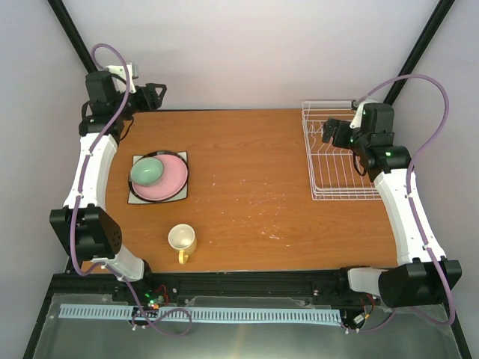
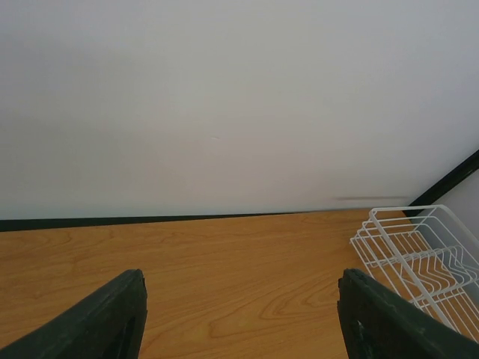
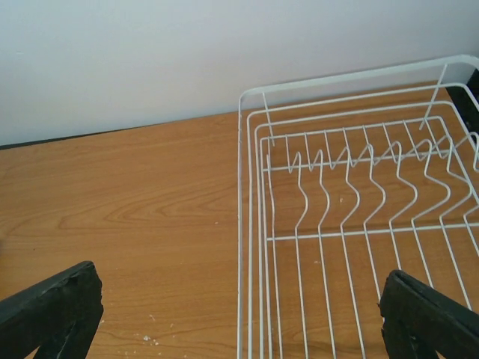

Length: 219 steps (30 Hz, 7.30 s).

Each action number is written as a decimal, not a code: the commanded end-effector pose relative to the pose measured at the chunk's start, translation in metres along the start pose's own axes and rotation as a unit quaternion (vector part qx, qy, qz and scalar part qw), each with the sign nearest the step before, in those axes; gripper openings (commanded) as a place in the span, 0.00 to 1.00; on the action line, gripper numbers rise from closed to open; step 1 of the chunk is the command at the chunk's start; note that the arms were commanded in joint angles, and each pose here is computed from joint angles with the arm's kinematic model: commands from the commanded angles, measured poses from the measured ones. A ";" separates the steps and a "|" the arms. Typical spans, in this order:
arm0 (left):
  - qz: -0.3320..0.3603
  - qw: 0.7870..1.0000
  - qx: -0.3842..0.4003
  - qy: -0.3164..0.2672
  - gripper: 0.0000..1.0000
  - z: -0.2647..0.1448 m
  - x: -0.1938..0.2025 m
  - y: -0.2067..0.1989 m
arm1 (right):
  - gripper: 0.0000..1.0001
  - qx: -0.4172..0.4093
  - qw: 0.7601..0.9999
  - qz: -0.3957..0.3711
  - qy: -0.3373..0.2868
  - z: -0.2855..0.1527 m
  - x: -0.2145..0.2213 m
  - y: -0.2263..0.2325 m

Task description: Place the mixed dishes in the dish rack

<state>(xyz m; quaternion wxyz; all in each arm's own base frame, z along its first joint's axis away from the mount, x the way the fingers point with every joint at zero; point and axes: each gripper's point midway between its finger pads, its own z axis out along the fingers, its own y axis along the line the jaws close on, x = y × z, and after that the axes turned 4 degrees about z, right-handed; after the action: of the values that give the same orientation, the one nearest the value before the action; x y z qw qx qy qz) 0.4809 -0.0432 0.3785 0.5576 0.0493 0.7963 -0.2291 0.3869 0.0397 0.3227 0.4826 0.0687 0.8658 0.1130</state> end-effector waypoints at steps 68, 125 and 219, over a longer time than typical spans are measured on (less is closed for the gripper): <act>-0.021 0.990 -0.099 0.097 0.70 -0.014 0.077 0.081 | 0.49 0.090 0.912 -0.050 0.398 0.108 0.166 -0.016; 0.007 0.992 -0.110 0.068 0.70 -0.085 0.100 0.038 | 0.03 -0.021 0.883 0.022 0.468 0.127 0.241 0.189; -0.230 0.911 -0.152 0.307 0.43 -0.079 0.264 0.177 | 0.62 -0.104 0.976 -0.052 0.182 0.133 0.013 0.151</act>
<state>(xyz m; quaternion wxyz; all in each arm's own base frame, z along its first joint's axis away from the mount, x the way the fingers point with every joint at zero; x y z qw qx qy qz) 0.3722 0.0976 0.1105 0.2173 -0.1556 0.9417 -0.2042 0.4925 0.2110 0.2713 0.3098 -0.0455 0.9316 0.1847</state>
